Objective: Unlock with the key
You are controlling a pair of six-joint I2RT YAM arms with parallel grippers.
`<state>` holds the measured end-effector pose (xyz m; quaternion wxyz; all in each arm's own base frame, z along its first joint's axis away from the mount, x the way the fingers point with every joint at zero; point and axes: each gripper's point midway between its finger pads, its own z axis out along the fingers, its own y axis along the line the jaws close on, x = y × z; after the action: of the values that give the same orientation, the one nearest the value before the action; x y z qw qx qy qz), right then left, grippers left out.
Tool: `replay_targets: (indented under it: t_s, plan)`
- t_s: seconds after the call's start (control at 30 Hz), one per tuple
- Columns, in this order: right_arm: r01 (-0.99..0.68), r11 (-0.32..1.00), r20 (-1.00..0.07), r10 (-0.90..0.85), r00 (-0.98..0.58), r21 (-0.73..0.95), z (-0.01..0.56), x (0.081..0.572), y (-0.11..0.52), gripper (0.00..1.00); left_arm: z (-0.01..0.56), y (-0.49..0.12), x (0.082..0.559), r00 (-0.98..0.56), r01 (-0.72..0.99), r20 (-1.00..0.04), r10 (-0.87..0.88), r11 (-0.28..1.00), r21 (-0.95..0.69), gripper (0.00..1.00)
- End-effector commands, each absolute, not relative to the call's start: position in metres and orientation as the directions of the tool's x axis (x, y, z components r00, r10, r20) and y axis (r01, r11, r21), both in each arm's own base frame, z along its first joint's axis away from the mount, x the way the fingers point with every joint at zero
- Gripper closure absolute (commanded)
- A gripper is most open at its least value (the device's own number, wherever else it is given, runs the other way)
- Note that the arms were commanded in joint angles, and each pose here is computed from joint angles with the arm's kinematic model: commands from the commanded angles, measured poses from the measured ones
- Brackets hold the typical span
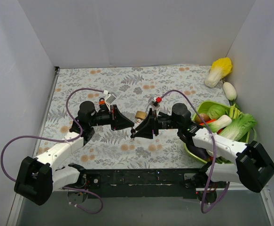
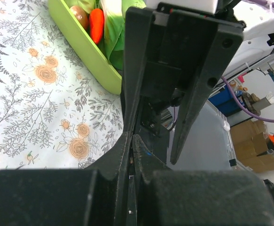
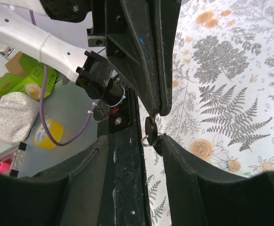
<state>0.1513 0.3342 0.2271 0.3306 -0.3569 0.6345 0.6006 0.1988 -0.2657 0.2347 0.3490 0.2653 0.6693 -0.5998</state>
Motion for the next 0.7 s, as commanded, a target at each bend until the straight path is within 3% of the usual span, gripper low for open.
replay_targets:
  t_s: [0.0,0.67]
  plan:
    - [-0.859,-0.059,-0.861,-0.042,-0.508,0.509,0.238,0.138,0.348,0.44,0.249,-0.263,0.188,-0.568,0.815,-0.820,-0.070,0.091,-0.573,1.00]
    - [-0.851,-0.001,-0.851,0.024,-0.525,0.526,0.227,0.148,0.358,0.59,0.252,-0.263,0.183,-0.569,0.817,-0.819,-0.070,0.068,-0.573,1.00]
